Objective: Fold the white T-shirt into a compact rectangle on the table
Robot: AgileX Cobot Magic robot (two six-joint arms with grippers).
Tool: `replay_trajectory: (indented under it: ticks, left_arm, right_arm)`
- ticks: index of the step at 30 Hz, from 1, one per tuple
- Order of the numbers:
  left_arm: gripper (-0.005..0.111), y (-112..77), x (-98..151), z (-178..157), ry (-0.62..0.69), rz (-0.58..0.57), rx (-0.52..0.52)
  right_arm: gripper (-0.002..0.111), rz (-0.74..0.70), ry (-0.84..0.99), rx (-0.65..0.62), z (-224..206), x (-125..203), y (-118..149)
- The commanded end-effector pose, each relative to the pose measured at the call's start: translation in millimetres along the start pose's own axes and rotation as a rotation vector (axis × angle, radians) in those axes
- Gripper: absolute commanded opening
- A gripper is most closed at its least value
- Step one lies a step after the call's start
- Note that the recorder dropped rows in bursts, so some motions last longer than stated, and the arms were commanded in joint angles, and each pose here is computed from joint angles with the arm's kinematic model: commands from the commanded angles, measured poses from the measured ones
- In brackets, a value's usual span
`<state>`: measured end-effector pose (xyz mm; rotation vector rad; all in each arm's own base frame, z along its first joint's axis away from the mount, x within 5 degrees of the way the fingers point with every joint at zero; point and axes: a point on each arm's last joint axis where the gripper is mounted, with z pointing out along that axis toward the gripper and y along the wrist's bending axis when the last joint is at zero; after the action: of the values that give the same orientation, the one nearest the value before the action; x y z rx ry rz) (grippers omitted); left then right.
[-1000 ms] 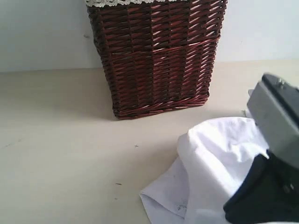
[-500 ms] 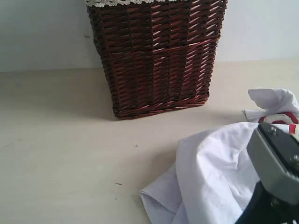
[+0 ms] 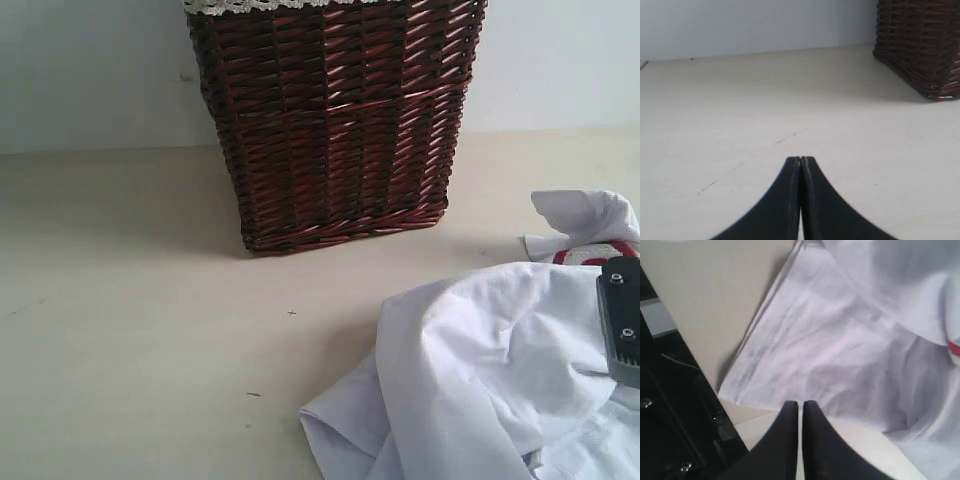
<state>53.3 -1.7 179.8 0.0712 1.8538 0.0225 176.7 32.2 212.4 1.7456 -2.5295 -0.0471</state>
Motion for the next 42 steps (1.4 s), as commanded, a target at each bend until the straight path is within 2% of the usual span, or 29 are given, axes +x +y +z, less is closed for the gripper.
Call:
replay_trajectory:
  ticks: [1, 9, 14, 23, 25, 27, 28, 29, 33, 35, 38, 42]
  left_arm:
    - [0.000, -0.3, -1.0, -0.5, -0.013, 0.001, 0.005]
    - [0.000, -0.3, -1.0, -0.5, -0.013, 0.001, 0.005]
    - [0.000, -0.3, -1.0, -0.5, -0.013, 0.001, 0.005]
    - [0.000, -0.3, -1.0, -0.5, -0.013, 0.001, 0.005]
    - [0.000, -0.3, -1.0, -0.5, -0.013, 0.001, 0.005]
    - [0.000, -0.3, -1.0, -0.5, -0.013, 0.001, 0.005]
    - [0.000, -0.3, -1.0, -0.5, -0.013, 0.001, 0.005]
    - [0.000, -0.3, -1.0, -0.5, -0.013, 0.001, 0.005]
    - [0.000, -0.3, -1.0, -0.5, -0.013, 0.001, 0.005]
    - [0.000, -0.3, -1.0, -0.5, -0.013, 0.001, 0.005]
    - [0.000, -0.3, -1.0, -0.5, -0.013, 0.001, 0.005]
    - [0.000, -0.3, -1.0, -0.5, -0.013, 0.001, 0.005]
  right_arm:
    - [0.000, 0.044, 0.029, -0.054, 32.5, 4.1, -18.0]
    - [0.000, 0.092, 0.093, -0.077, 76.2, 20.5, -49.8]
    - [0.000, 0.096, 0.152, -0.108, 94.7, 38.0, -58.2]
    - [0.000, 0.039, 0.361, -0.264, 108.5, 85.5, -39.9]
    - [0.000, 0.073, 0.459, -0.311, 106.5, 104.0, -33.9]
    - [0.000, 0.127, 0.572, -0.289, 101.7, 121.0, -33.9]
    - [0.000, 0.161, 0.586, -0.202, 97.2, 125.1, -38.5]
    - [0.000, 0.190, 0.565, -0.155, 94.1, 124.5, -40.6]
    - [0.000, 0.339, 0.190, 0.205, 72.7, 99.7, -57.4]
    - [0.000, 0.359, 0.001, 0.294, 69.2, 84.9, -66.1]
    - [0.000, 0.380, -0.121, 0.193, 85.8, 71.5, -68.1]
    - [0.000, 0.373, -0.043, 0.018, 114.0, 73.7, -63.1]
